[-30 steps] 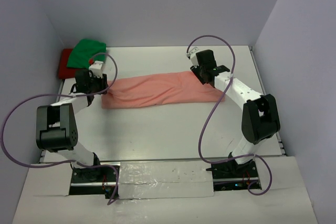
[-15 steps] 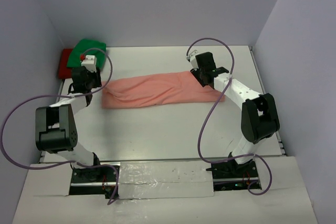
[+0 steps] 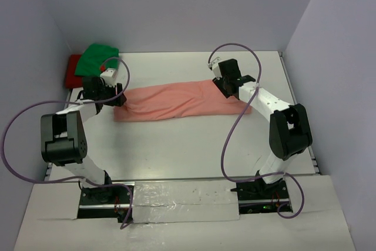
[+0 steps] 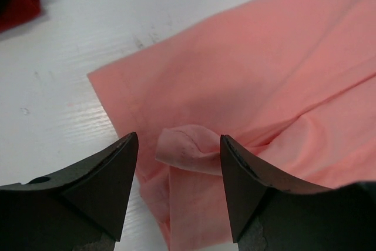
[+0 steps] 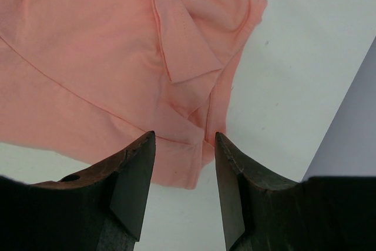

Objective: Fold and stack the t-shirts
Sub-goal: Fold the tshirt

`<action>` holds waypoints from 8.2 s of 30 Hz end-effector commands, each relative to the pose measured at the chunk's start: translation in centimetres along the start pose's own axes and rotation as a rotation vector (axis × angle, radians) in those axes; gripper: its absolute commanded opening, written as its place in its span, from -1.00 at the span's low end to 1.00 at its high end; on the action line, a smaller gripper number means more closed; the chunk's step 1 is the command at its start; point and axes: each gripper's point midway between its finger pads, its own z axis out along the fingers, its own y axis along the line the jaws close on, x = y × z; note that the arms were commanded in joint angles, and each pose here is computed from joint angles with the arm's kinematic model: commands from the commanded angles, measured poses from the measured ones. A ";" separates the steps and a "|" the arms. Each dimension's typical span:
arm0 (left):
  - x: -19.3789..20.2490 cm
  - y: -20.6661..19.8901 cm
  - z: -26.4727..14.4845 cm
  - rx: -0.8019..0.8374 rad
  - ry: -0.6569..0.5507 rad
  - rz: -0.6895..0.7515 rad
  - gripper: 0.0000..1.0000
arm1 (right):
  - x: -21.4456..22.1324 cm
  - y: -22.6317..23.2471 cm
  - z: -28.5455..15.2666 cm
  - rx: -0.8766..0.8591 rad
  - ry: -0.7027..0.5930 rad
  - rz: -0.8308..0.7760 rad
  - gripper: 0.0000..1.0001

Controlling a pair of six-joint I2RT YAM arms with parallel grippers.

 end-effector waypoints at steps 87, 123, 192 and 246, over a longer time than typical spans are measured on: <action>-0.4 0.0 -1.4 0.368 0.193 1.164 0.50 | 2.4 -0.4 2.4 0.060 0.141 -0.022 0.04; -2.5 -0.5 -1.2 0.301 0.139 1.088 -1.00 | 2.7 -0.6 2.5 0.056 0.150 -0.013 0.04; -10.6 2.9 -8.0 -0.040 -0.074 0.431 -0.64 | 2.1 -0.9 -1.1 0.056 0.059 0.030 0.04; 19.2 -17.0 -13.0 1.059 1.267 0.784 -1.00 | -1.9 -5.4 -8.2 0.064 -0.064 0.118 0.05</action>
